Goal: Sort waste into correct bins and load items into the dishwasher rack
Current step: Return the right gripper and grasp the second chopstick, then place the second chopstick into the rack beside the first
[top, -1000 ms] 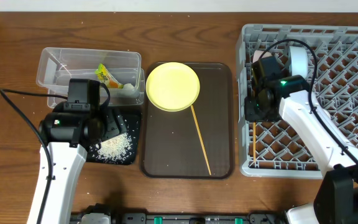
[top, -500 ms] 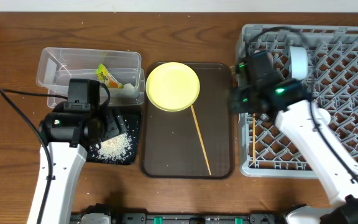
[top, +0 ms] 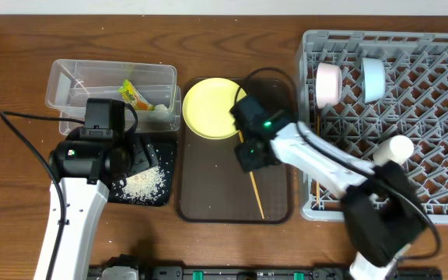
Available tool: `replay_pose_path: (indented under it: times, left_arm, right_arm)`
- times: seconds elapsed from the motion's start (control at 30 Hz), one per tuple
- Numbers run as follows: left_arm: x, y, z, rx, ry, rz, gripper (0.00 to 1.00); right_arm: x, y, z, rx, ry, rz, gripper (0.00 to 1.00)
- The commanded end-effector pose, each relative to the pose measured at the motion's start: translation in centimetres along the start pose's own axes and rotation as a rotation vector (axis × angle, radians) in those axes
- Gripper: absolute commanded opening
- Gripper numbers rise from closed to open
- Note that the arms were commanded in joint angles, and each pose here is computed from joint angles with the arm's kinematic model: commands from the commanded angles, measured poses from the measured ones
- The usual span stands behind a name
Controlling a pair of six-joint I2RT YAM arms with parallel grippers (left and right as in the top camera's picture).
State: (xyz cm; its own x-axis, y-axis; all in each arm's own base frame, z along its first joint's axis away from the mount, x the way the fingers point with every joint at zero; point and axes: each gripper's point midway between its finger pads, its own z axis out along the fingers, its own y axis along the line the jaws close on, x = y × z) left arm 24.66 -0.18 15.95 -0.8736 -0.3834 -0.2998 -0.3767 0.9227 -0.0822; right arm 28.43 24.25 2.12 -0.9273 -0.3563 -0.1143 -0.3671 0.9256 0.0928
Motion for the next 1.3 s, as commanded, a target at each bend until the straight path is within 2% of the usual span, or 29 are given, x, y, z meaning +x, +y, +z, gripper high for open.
replay_pose_path:
  times: [0.0,0.1,0.27,0.3,0.33,0.53,0.77,0.9,1.03,1.27]
  left_arm:
    - [0.0,0.4,0.1,-0.015,0.002,-0.017,0.88]
    - [0.0,0.4,0.1,-0.015,0.002,-0.017,0.88]
    - [0.0,0.4,0.1,-0.015,0.002,-0.017,0.89]
    - [0.0,0.4,0.1,-0.016,0.002,-0.017,0.88]
    - [0.0,0.4,0.1,-0.016,0.002,-0.017,0.89]
    - [0.0,0.4,0.1,-0.016,0.002,-0.017,0.88]
    - [0.0,0.4,0.1,-0.016,0.002,-0.017,0.88]
    - [0.0,0.4,0.1,-0.016,0.002,-0.017,0.88]
    - [0.0,0.4,0.1,-0.015,0.002,-0.017,0.88]
    - [0.0,0.4,0.1,-0.015,0.002,-0.017,0.88]
  right_arm:
    - [1.1,0.5,2.1,0.016,0.053,0.036,0.49]
    - [1.5,0.6,3.3,0.026,0.079,0.033,0.42]
    - [1.8,0.3,3.6,0.036,0.093,0.053,0.08]
    - [1.7,0.4,3.4,0.034,0.088,0.053,0.02]
    - [1.6,0.3,3.3,0.033,0.085,0.055,0.01]
    - [0.2,-1.3,-0.2,0.031,0.034,0.111,0.01]
    - [-2.4,-5.2,-9.2,0.007,-0.175,0.173,0.01]
    - [-2.0,-8.0,-13.2,0.029,-0.253,0.21,0.01]
    - [-0.2,-11.3,-13.9,0.109,-0.215,0.282,0.01]
    - [3.0,-14.1,-11.4,0.168,-0.091,0.336,0.01]
